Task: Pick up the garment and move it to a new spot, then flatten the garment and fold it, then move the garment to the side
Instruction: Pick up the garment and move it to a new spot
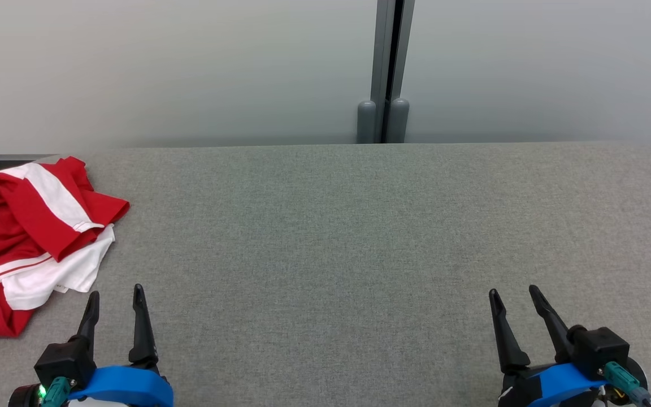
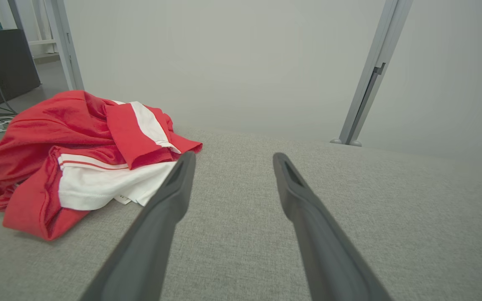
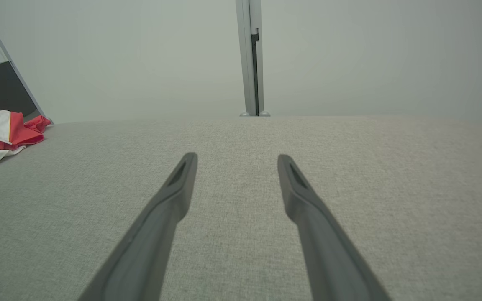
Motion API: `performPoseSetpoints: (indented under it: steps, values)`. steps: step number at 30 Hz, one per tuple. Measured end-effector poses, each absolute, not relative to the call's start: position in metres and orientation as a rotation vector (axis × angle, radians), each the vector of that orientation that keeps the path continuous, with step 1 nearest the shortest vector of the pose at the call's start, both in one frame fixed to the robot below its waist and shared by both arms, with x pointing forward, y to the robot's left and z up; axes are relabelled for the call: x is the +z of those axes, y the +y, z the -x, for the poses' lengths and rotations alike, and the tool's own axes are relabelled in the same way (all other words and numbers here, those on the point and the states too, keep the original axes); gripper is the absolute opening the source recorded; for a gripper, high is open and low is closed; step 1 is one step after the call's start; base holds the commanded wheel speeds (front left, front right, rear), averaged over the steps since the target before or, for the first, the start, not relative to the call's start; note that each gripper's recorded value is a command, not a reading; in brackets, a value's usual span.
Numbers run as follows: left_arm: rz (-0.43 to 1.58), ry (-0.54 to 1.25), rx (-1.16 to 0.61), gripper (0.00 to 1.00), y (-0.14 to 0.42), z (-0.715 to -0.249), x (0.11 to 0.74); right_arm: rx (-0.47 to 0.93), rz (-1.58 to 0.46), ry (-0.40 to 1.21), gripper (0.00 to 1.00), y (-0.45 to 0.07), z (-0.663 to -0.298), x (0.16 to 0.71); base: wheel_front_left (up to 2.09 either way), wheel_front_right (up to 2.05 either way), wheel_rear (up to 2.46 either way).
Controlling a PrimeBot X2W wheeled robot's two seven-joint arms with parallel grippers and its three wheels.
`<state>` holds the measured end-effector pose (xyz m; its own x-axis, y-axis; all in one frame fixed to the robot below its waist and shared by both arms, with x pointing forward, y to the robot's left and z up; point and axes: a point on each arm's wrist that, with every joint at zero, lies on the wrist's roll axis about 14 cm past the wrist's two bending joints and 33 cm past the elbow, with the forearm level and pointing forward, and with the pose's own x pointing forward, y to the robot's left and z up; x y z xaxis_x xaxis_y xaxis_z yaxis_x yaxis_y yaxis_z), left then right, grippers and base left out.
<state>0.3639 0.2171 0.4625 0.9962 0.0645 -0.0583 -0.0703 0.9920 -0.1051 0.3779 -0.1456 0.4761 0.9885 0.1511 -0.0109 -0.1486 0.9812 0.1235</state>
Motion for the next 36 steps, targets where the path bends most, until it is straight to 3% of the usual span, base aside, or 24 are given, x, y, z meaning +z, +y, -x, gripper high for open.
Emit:
performPoseSetpoints:
  steps: [17, 36]
  values:
    - [0.100, 0.054, 0.101, 1.00, 0.228, -0.358, 0.463, 0.178, -0.126, 0.021, 1.00, -0.136, -0.383, 0.476, 0.00, 0.00, 0.00]
    - [0.039, 0.015, 0.384, 1.00, 0.312, -0.291, 0.476, 0.438, -0.136, 0.027, 1.00, -0.042, -0.409, 0.479, 0.00, 0.00, 0.00]
